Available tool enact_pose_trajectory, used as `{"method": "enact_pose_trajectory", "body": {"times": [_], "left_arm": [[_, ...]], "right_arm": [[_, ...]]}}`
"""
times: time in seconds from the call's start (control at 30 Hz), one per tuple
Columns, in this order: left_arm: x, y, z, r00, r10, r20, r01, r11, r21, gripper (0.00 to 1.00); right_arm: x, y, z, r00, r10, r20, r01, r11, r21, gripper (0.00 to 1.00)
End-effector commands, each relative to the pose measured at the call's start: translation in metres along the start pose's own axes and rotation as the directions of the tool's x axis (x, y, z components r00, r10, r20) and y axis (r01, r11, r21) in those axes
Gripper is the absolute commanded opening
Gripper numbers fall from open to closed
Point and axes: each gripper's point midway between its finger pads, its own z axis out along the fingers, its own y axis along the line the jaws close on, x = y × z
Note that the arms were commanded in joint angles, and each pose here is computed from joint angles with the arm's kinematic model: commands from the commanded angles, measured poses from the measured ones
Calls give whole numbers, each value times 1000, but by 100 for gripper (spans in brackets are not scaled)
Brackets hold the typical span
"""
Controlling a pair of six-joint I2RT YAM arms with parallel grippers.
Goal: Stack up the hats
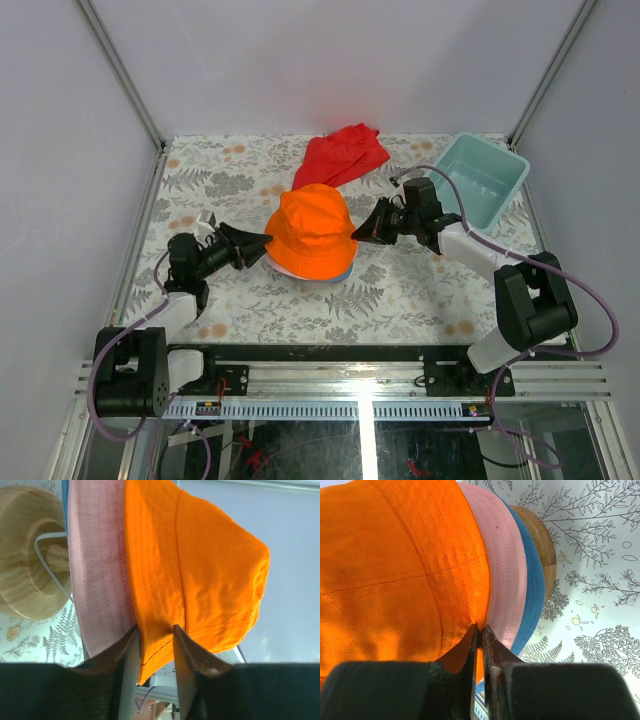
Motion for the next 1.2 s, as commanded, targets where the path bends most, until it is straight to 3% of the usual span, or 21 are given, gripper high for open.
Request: {"method": "enact_pose_trajectory", "body": {"times": [0.0, 0.07, 0.17, 0.73, 0.8, 0.87, 0.93, 1.17], "left_arm": [[0, -7, 4, 999, 15, 28, -16, 999, 41, 21], [0, -5, 4, 999, 20, 41, -21, 999, 36, 8], [1, 4, 1, 998, 38, 57, -38, 999, 9, 0], [6, 85, 4, 998, 62, -28, -65, 986, -154, 0], [2, 83, 7, 997, 62, -36, -66, 988, -143, 0], [-3, 80, 11, 997, 66, -47, -72, 988, -135, 4], [-13, 71, 15, 995, 83, -49, -89, 989, -121, 7], [-44, 45, 19, 986, 160, -45, -164, 978, -131, 21]], "right_arm": [[-3, 16, -11, 998, -50, 32, 51, 999, -14, 9], [-1, 15, -13, 998, -50, 33, 50, 999, -12, 9], [2, 15, -14, 998, -52, 34, 52, 999, -8, 9], [37, -4, -5, 999, -49, -8, 50, 998, 31, 10], [35, 1, -8, 998, -62, -1, 62, 998, 21, 17], [33, 6, -12, 997, -82, 14, 82, 997, 14, 33], [30, 12, -18, 994, -106, 37, 106, 994, 8, 43], [27, 20, -33, 986, -147, 77, 147, 989, 5, 48]]}}
